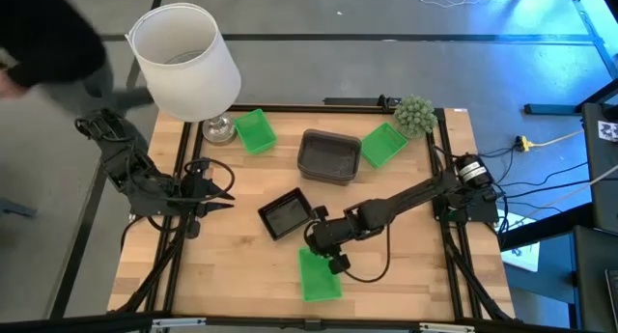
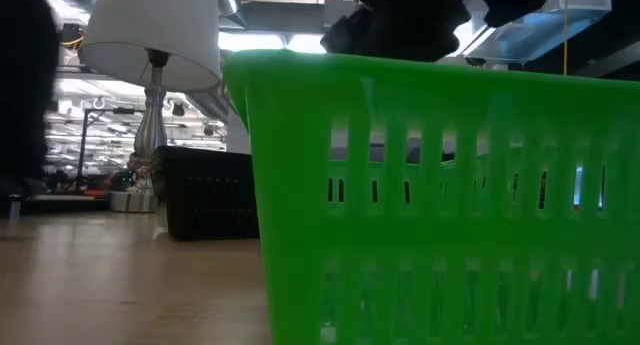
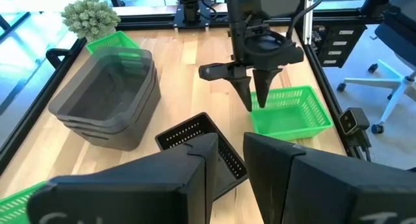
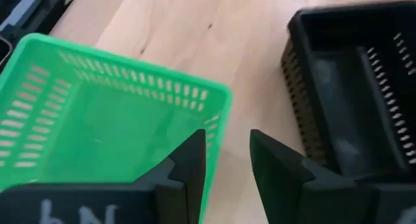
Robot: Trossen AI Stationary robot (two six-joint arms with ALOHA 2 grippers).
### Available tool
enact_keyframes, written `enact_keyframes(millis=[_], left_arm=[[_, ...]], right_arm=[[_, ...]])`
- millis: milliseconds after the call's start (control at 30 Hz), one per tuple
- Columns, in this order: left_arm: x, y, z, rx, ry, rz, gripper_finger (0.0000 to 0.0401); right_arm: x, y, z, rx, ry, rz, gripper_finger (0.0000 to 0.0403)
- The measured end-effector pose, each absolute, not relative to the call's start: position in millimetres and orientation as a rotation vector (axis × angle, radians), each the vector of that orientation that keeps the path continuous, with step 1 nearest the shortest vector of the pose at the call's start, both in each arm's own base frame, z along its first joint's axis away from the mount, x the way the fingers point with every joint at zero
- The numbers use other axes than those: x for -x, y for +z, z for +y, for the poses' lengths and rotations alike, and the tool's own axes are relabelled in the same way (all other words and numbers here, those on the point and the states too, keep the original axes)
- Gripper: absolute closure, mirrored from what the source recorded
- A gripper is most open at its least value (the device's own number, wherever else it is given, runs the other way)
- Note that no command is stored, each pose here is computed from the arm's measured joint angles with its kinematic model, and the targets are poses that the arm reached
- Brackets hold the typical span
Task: Stack baskets by color
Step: Move the bottom green basket to the top of the table
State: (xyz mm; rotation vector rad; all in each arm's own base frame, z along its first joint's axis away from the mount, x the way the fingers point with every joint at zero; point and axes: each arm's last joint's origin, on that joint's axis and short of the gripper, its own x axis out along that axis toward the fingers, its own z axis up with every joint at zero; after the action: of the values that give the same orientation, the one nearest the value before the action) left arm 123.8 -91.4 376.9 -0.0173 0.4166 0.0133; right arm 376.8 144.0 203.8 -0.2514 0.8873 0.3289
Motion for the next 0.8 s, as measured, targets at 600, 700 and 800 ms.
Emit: enact_keyframes(millis=[600,700,800], left_arm=[[-123.8,376.9,-91.4,0.022,0.014,0.416,0.0335],[-123.8,376.9,-91.4,0.022,0.014,0.416,0.0335],[-123.8,376.9,-91.4,0.023,0.014,0.416,0.0335]], right_arm=[[-379.7,171.9,145.1,0.257,0.334,1.007,0.0284],[-380.2,165.1,145.2,0.262,0.333,1.031,0.0284],[-381.5,157.6,145.7,0.264,0.331,1.048,0.0284]])
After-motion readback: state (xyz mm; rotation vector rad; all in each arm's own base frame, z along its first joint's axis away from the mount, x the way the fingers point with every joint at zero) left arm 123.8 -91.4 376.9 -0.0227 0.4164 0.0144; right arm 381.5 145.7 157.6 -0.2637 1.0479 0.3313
